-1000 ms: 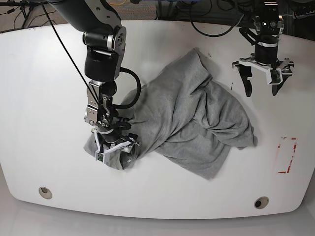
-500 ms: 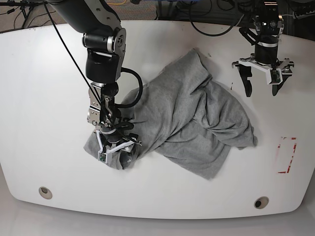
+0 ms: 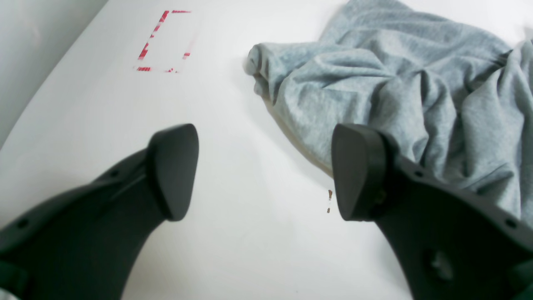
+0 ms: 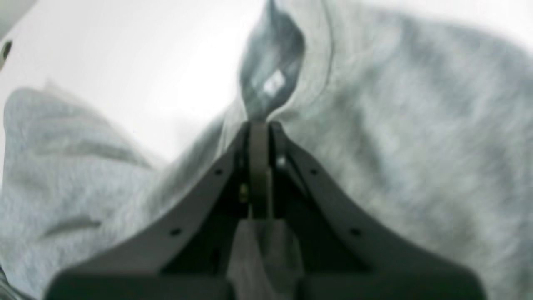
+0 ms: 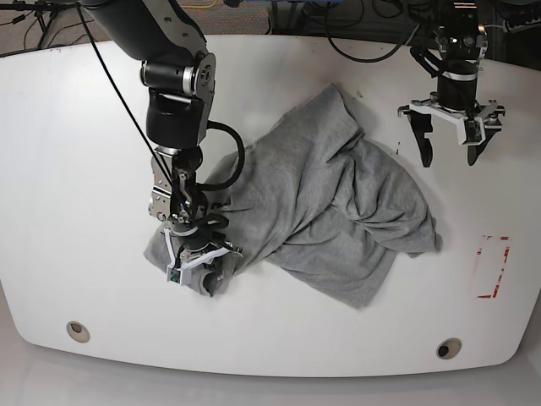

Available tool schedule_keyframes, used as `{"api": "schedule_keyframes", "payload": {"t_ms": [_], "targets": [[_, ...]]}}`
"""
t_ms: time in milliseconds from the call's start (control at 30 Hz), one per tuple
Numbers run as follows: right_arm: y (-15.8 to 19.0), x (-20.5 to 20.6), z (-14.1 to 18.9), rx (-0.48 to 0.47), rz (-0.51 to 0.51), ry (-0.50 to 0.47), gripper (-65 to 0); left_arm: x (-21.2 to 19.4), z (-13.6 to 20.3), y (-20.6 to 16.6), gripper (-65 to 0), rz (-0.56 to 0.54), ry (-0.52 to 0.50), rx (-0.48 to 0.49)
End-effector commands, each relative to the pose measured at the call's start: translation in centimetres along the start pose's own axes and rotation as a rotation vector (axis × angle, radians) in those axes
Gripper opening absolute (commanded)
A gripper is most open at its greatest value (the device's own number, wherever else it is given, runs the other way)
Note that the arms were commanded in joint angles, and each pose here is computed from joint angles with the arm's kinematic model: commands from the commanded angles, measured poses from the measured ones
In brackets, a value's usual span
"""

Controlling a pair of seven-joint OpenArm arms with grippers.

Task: Fold the T-shirt properly
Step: 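Close the right gripper on the hem corner and lift it, then move the left gripper to the opposite hem corner and grasp it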

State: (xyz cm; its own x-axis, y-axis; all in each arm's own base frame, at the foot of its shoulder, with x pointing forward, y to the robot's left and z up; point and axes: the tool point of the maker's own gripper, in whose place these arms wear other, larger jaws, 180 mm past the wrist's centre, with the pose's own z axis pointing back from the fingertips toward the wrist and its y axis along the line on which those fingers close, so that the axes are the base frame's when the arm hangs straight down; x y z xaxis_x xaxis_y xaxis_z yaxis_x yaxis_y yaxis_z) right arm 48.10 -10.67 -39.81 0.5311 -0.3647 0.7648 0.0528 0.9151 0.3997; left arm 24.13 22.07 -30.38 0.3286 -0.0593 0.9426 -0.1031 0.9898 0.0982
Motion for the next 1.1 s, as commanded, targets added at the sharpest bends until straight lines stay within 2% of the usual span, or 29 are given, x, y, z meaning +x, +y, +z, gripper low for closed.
{"api": "schedule_keyframes", "payload": {"t_ms": [0, 367, 433, 633, 767, 1067], "targets": [[1.2, 3.8, -0.1, 0.031, 0.015, -0.087, -65.0, 1.5, 0.1, 0.2, -17.9, -0.012, -0.055, 0.002], [-0.1, 8.5, 1.6, 0.001, 0.035, -0.187, -65.0, 3.2, -0.7, 0.2, -17.9, 0.014, -0.089, -0.002], [-0.6, 9.8, 3.3, -0.014, 0.060, -0.223, -65.0, 5.2, -2.0, 0.5, -18.3, 0.083, -0.137, -0.006], [-1.5, 10.9, 6.3, -0.041, 0.107, -0.279, -65.0, 7.8, -3.4, 0.7, -18.5, 0.153, -0.191, -0.018], [-1.7, 10.7, 8.1, -0.054, 0.139, -0.299, -65.0, 8.4, -3.9, 1.1, -18.7, 0.128, -0.211, 0.001], [-1.4, 10.5, 8.9, -0.055, 0.155, -0.309, -65.0, 8.2, -3.5, 0.9, -18.7, 0.085, -0.213, 0.014]]}}
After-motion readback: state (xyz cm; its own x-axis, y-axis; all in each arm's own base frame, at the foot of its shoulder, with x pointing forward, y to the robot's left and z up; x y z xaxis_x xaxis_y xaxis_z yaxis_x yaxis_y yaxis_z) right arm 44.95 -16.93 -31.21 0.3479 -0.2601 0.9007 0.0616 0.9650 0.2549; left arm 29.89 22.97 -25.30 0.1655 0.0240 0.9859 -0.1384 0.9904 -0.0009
